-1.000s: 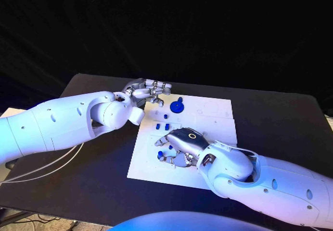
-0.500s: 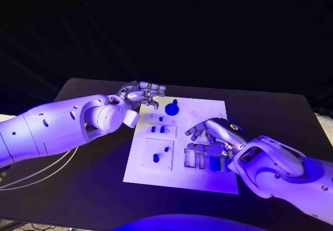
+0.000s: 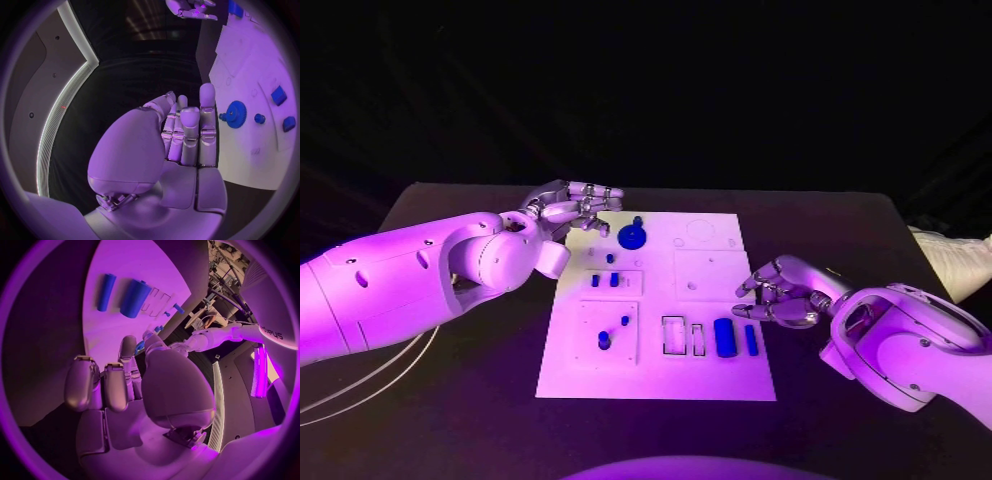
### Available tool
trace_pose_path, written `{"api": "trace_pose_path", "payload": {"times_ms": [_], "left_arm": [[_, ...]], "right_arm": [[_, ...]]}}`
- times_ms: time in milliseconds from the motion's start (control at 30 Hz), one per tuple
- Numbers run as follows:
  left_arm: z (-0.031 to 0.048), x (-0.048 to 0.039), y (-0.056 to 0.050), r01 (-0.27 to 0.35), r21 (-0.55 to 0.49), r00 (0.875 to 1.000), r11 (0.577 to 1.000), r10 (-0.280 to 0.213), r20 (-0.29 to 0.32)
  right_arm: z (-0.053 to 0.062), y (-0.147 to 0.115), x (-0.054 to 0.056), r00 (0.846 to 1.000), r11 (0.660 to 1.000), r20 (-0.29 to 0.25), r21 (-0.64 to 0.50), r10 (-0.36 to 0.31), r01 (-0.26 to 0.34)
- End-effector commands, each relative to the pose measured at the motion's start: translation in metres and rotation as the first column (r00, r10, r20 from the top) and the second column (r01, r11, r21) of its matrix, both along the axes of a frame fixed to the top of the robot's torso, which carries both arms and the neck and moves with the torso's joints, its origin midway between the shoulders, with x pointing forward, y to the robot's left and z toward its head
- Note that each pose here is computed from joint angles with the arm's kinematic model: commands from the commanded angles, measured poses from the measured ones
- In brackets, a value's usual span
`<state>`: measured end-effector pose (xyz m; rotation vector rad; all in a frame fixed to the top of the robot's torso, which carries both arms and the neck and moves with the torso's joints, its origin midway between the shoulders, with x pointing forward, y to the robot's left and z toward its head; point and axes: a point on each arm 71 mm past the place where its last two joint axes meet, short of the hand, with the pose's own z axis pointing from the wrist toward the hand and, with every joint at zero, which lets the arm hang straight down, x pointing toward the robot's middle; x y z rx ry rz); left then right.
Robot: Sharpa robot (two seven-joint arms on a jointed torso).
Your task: Assemble the parts on the task board
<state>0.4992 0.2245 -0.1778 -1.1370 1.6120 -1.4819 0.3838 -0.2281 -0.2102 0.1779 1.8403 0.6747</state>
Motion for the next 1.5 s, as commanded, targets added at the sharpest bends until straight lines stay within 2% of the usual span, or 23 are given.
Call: {"api": "trace_pose_path", "payload": {"times_ms": [33,267,667,900,1133,1500], "left_arm": [[0.0009,-0.0007,-0.002,0.014,-0.011,1.000,1.000,-0.014,0.005],[0.0005,-0.0007,-0.002,0.014,-0.011,1.000,1.000,-0.014,0.004],[-0.0002,-0.0008,-0.002,0.013,-0.010,1.000,1.000,-0.013,0.001],[-0.0006,-0.0009,-0.002,0.015,-0.010,1.000,1.000,-0.015,-0.001],[-0.0019,-0.0012,-0.003,0.019,-0.010,1.000,1.000,-0.019,-0.005],[-0.0029,-0.0015,-0.003,0.022,-0.010,1.000,1.000,-0.022,-0.010]], "right_arm": [[-0.006,-0.003,-0.004,0.998,0.994,-0.055,-0.107,-0.016,0.010],[-0.010,0.001,-0.011,0.998,0.980,-0.062,-0.200,-0.002,-0.011],[-0.017,0.015,-0.017,0.996,0.969,-0.081,-0.242,0.030,-0.049],[-0.022,0.021,-0.016,0.997,0.966,-0.073,-0.255,0.024,-0.042],[-0.031,0.028,-0.015,0.997,0.965,-0.076,-0.258,0.017,-0.036],[-0.043,0.030,-0.009,0.996,0.953,-0.092,-0.299,0.013,-0.040]]}}
